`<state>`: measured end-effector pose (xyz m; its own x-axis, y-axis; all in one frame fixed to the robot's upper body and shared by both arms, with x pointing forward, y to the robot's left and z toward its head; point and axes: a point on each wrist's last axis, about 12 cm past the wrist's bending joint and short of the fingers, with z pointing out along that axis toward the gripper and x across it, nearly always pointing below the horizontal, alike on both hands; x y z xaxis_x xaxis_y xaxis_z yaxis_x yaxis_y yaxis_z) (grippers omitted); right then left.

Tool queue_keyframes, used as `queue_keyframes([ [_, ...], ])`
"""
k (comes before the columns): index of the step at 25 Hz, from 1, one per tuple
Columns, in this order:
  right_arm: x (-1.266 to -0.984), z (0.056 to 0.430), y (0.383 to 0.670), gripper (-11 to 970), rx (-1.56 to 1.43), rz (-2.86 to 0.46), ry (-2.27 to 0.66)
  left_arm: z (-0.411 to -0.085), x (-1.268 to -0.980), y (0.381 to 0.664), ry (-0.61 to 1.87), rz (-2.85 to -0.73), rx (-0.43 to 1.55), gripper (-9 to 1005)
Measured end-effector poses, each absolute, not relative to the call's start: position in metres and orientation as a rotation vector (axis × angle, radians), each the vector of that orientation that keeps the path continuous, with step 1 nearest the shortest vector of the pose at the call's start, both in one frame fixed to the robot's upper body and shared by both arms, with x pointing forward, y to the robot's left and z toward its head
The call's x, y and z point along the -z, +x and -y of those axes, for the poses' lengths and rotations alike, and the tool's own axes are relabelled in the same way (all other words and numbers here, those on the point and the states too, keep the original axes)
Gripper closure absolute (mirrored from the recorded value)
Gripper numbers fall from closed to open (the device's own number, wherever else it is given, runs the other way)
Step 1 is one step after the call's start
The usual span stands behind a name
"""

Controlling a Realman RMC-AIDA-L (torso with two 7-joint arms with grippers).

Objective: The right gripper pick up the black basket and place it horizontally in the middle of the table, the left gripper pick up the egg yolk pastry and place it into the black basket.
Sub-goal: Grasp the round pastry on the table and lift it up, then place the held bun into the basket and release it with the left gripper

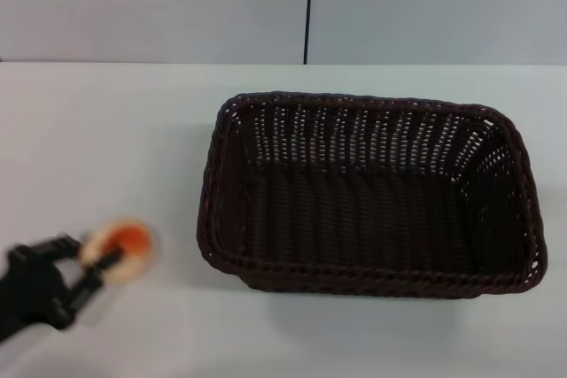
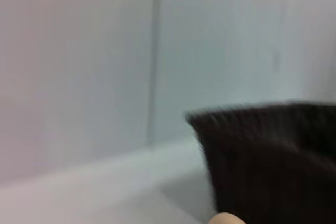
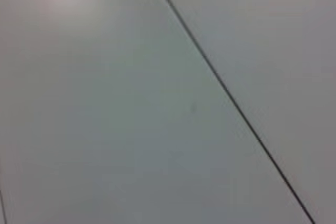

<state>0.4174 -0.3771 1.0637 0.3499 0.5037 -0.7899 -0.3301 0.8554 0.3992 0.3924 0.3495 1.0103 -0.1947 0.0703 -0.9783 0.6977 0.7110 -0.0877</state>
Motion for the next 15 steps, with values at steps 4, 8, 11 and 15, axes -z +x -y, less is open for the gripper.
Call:
queue_keyframes([
  [4, -1.064, 0.378, 0.414, 200, -0.536, -1.081, 0.185, -0.355, -1.014, 0.393, 0.583, -1.669, 0.608, 692],
  [8, -1.064, 0.378, 0.413, 199, -0.538, -1.073, 0.181, -0.364, -1.04, 0.403, 0.483, -1.473, 0.56, 742],
  [11, -1.064, 0.376, 0.411, 199, -0.545, -1.068, 0.18, -0.342, -1.05, 0.422, 0.485, -1.349, 0.659, 793],
  [15, -1.063, 0.375, 0.407, 199, -0.549, -1.062, 0.189, -0.301, -1.052, 0.445, 0.509, -1.262, 0.814, 811],
])
